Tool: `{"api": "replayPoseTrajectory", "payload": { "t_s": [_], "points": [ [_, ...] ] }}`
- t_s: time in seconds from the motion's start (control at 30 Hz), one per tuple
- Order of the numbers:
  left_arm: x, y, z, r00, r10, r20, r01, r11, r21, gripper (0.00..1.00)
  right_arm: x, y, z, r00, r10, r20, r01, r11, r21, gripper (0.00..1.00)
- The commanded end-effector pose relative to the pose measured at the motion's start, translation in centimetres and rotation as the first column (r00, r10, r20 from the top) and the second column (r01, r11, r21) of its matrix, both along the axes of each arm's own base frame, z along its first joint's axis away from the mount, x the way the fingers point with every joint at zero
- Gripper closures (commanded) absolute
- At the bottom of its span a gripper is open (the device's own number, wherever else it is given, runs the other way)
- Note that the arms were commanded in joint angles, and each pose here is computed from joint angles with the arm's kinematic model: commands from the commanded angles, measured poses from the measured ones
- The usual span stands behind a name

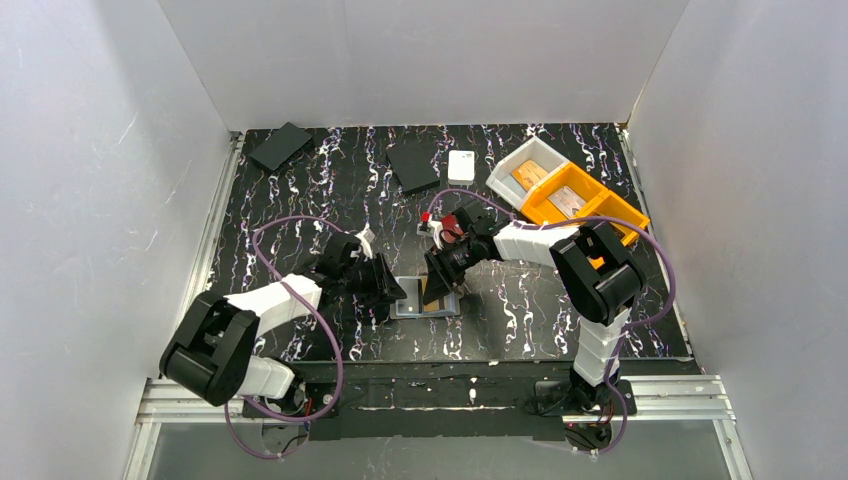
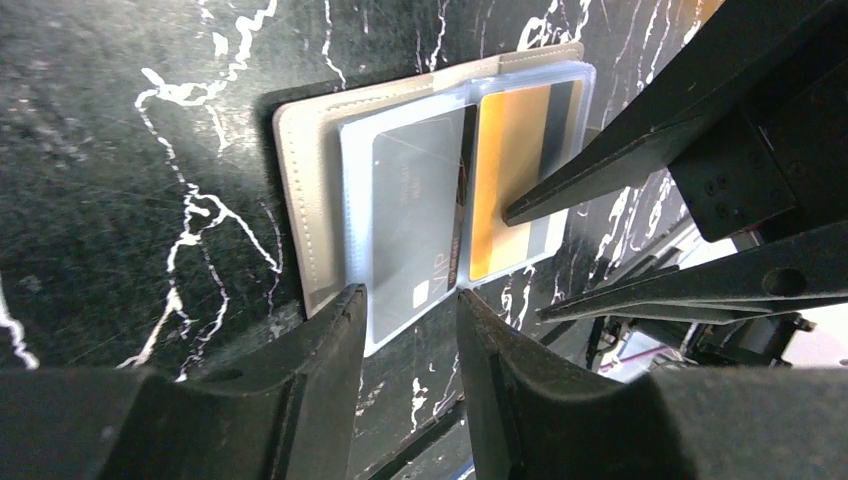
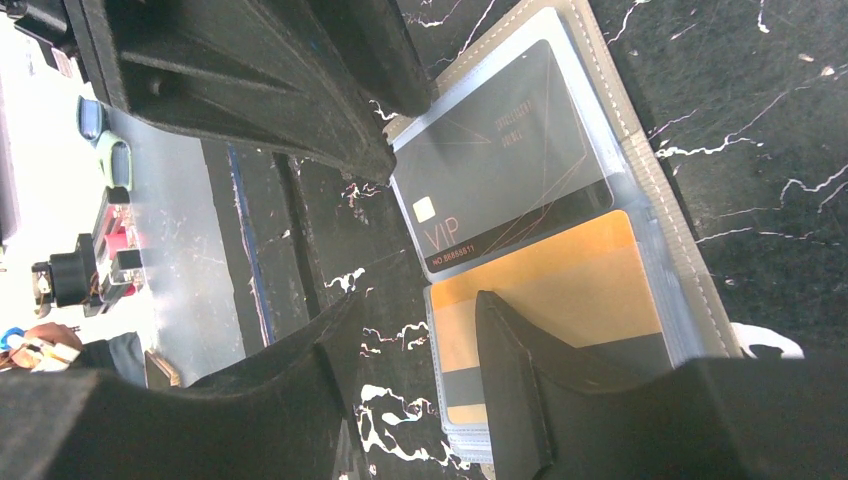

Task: Take the credit cards out of the card holder
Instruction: Remove the credit card from the card holder.

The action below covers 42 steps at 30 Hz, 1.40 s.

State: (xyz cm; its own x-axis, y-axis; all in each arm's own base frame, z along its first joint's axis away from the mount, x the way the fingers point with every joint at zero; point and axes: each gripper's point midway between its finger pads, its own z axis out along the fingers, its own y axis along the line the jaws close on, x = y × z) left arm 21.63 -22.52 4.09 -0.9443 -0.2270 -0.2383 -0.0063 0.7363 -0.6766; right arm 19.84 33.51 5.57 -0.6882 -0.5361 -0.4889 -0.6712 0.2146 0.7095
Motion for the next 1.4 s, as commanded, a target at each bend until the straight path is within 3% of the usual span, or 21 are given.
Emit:
{"api": "replayPoseTrajectory", "payload": {
  "t_s": [0.0, 0.33, 0.63, 1.37],
  "points": [
    [0.6, 1.1, 0.8, 0.999, 0.001, 0.048, -0.004, 0.998, 0.064, 0.62, 0.3, -0.6, -0.3, 1.0, -0.015, 0.013, 0.016, 0.999, -0.045, 0.45],
    [0.6, 0.1, 1.1, 0.999, -0.027, 0.04, 0.026, 1.0, 0.016, 0.63, 0.3, -0.7, -0.6, 1.0, -0.02, 0.006, 0.021, 0.998, -0.052, 0.45],
    [1.0, 0.7, 2.7, 0.994, 0.003, 0.11, -0.006, 1.0, 0.027, 0.64, 0.3, -0.6, -0.8, 1.0, -0.02, -0.002, 0.02, 0.998, -0.052, 0.45],
    [0.3, -1.3, 1.5, 0.998, -0.064, 0.022, 0.065, 0.997, -0.036, 0.68, 0.2, -0.5, -0.8, 1.0, -0.017, -0.01, 0.016, 0.999, -0.05, 0.45]
  ]
}}
